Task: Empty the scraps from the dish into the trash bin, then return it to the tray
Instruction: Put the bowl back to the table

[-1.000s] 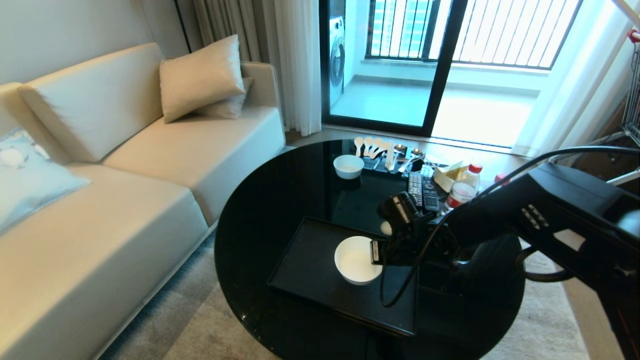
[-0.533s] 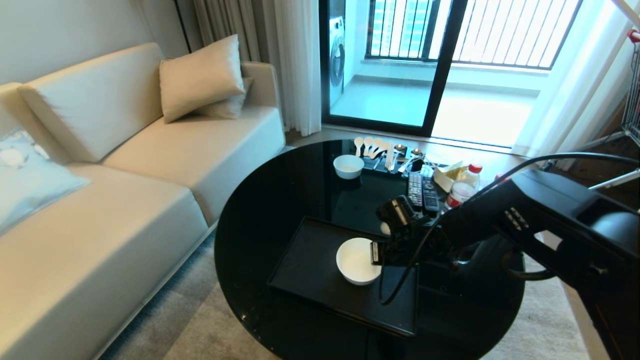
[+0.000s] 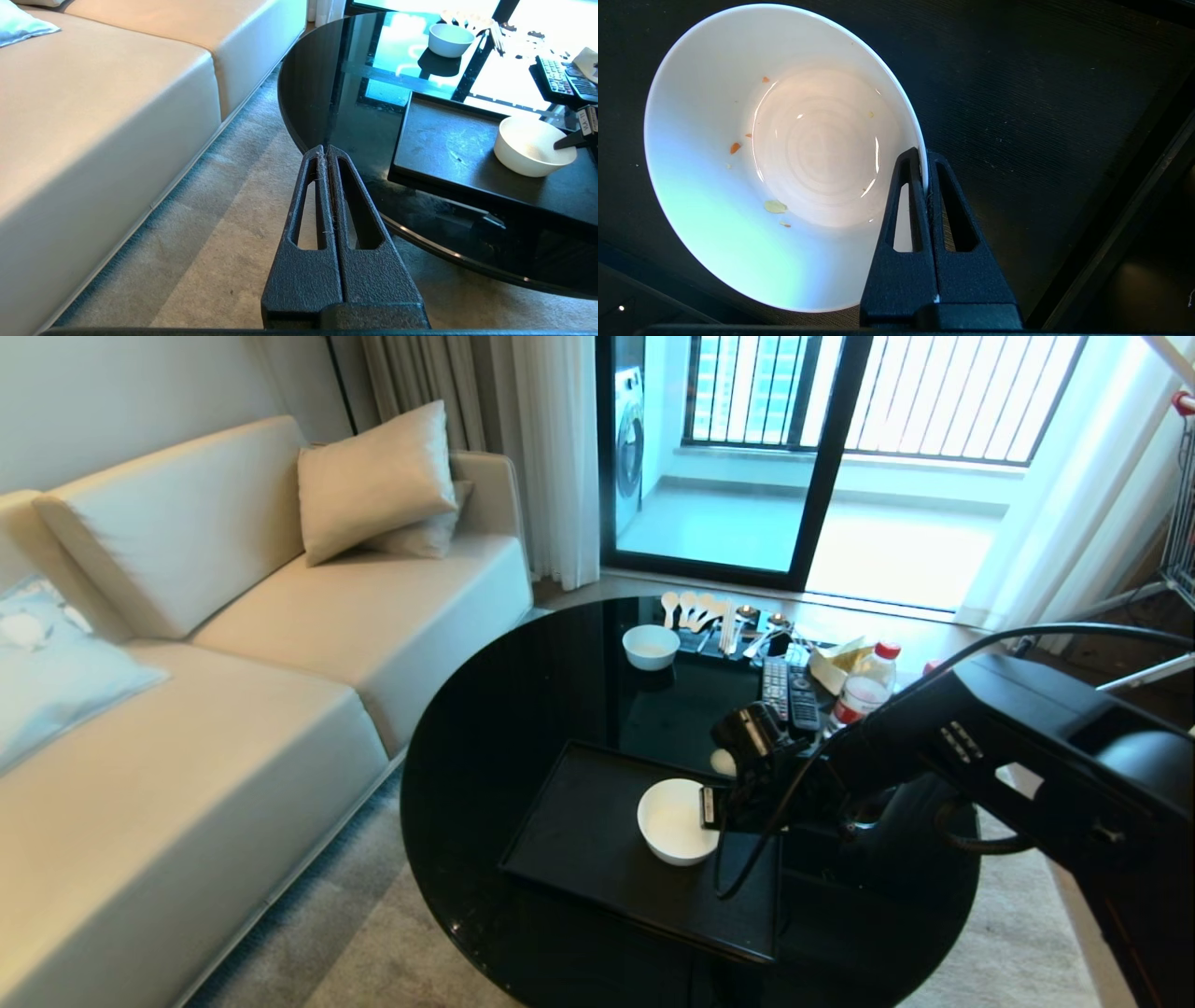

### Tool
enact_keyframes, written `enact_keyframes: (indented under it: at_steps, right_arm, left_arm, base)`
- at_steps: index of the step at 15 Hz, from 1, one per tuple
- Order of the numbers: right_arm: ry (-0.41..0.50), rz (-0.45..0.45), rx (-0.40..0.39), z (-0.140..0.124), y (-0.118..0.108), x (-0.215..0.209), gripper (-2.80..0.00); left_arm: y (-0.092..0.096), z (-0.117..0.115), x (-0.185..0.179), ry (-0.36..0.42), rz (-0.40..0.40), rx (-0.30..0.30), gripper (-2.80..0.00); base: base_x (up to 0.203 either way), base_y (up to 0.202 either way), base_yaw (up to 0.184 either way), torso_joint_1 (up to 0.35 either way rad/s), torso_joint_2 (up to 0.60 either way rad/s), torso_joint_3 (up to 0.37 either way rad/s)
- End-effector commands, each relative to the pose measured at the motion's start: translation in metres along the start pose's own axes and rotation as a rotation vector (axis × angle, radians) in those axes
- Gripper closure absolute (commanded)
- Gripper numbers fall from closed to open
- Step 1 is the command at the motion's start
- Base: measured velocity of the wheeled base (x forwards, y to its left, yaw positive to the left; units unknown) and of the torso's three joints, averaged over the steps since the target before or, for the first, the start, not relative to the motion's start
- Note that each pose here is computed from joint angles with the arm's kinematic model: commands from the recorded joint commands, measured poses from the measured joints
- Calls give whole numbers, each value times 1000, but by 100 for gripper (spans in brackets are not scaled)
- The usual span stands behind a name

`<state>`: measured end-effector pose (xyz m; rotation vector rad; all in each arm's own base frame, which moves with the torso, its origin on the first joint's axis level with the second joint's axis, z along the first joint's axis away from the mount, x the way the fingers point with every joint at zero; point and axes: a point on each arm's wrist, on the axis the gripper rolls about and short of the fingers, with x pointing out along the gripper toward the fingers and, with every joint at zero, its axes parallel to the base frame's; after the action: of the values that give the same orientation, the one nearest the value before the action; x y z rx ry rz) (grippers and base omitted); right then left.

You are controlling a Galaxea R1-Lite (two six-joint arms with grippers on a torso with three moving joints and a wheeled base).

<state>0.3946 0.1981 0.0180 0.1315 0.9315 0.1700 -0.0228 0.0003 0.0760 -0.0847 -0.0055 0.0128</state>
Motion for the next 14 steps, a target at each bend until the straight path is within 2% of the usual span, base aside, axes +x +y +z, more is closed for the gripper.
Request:
enact_keyframes:
  at_steps: [1,4,5,6,9,14]
  right_arm:
    - [1,-1,2,0,0,-1,0]
    - [1,-1,2,0,0,-2,0]
    - [-1,-2,2,0,0,-3,-163]
    - [-2,0,2,0,0,-3,-280]
    - [-17,3,3,3,1,-5,-280]
    - [-99,2,11,13,4,-14,-280]
  left_arm:
    - [0,0,0,-1,1,-1,0]
    - [0,0,0,-1,1,-1,0]
    - [0,0,0,-1,1,-1,0]
    - [0,0,0,-1,1,-1,0]
    - [0,0,0,-1,1,-1,0]
    - [0,0,0,-1,1,-1,0]
  base:
    - [0,0,0,0,0,0]
    - [0,0,0,0,0,0]
    - [0,0,0,0,0,0]
    - [0,0,0,0,0,0]
    - [0,0,0,0,0,0]
    - [0,0,0,0,0,0]
